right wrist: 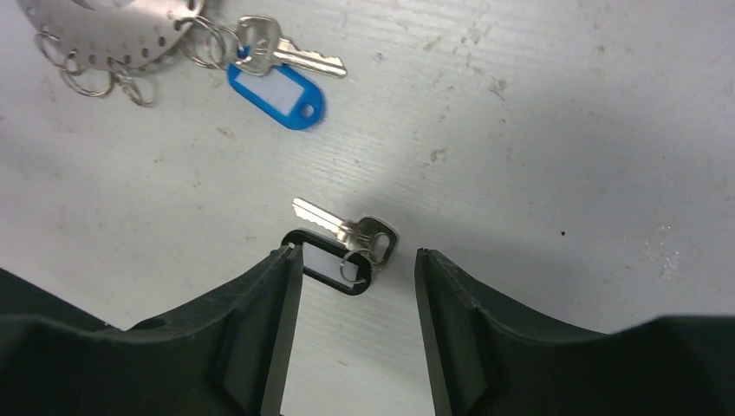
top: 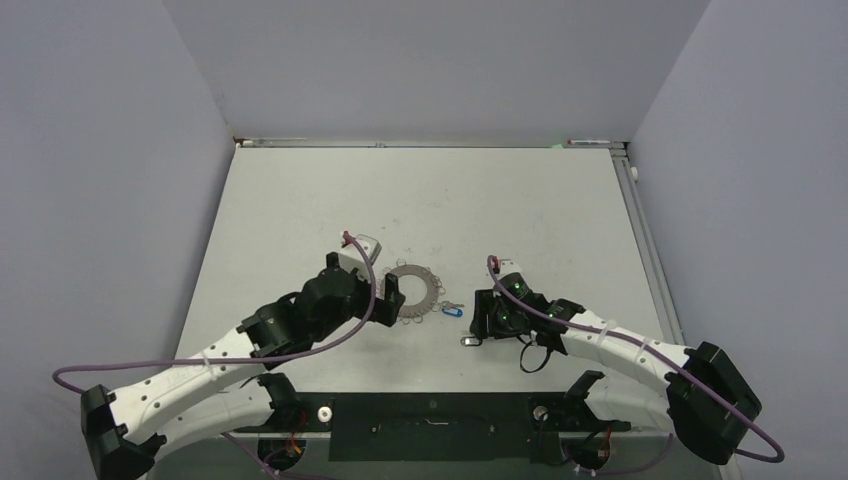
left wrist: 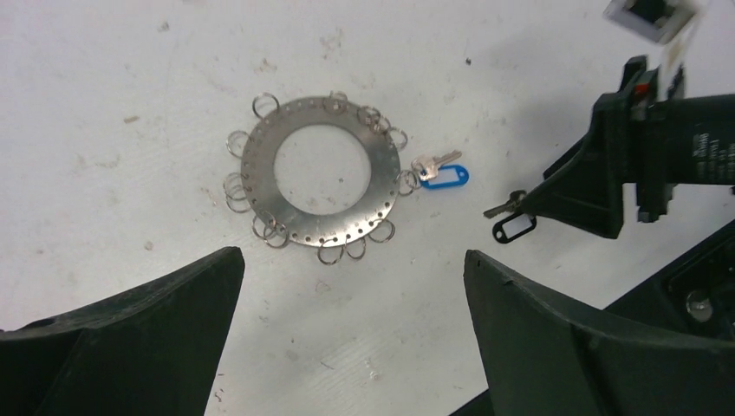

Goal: Put the keys on the keyring

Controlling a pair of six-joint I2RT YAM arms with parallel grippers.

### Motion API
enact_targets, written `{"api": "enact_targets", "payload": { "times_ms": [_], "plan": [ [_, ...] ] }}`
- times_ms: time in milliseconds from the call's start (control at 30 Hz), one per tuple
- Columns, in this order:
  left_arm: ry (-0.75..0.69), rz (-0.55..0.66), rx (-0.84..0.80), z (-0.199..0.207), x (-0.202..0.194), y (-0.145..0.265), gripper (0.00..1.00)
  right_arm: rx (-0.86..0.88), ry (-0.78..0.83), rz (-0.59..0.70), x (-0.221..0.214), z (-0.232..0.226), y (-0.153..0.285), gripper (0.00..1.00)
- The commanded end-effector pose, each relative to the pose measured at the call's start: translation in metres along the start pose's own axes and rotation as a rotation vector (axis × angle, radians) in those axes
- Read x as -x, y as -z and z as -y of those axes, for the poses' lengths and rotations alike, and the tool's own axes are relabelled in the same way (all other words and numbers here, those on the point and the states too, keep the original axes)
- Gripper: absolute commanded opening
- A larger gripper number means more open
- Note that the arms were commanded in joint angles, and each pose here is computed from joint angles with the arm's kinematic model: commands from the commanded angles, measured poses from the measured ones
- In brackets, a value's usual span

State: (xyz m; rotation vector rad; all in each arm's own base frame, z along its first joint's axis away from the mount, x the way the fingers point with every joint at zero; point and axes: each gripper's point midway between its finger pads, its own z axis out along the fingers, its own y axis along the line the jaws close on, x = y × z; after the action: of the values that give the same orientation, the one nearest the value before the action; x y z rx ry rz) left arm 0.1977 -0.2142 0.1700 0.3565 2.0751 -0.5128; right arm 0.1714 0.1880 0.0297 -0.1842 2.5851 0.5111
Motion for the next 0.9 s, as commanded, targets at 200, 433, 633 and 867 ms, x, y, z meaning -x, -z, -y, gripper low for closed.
{"api": "enact_targets", "payload": {
  "times_ms": [200,433,633,867],
  "plan": [
    [-0.304,0.087,0.088,-0.035,0.034,0.044,0.97,0.330,0.149,0.145,0.058,-0.092,-0.003,0.47],
    [-0.276,0.079,-0.076,-0.014,0.023,0.029,0.95,0.415,0.190,0.109,0.063,-0.123,-0.034,0.41],
    [-0.253,0.095,-0.084,-0.016,0.023,0.030,0.93,0.443,0.185,0.089,0.059,-0.133,-0.053,0.39],
    [-0.241,0.087,-0.089,-0.017,0.022,0.029,0.91,0.438,0.181,0.053,0.045,-0.134,-0.072,0.36]
  ]
}}
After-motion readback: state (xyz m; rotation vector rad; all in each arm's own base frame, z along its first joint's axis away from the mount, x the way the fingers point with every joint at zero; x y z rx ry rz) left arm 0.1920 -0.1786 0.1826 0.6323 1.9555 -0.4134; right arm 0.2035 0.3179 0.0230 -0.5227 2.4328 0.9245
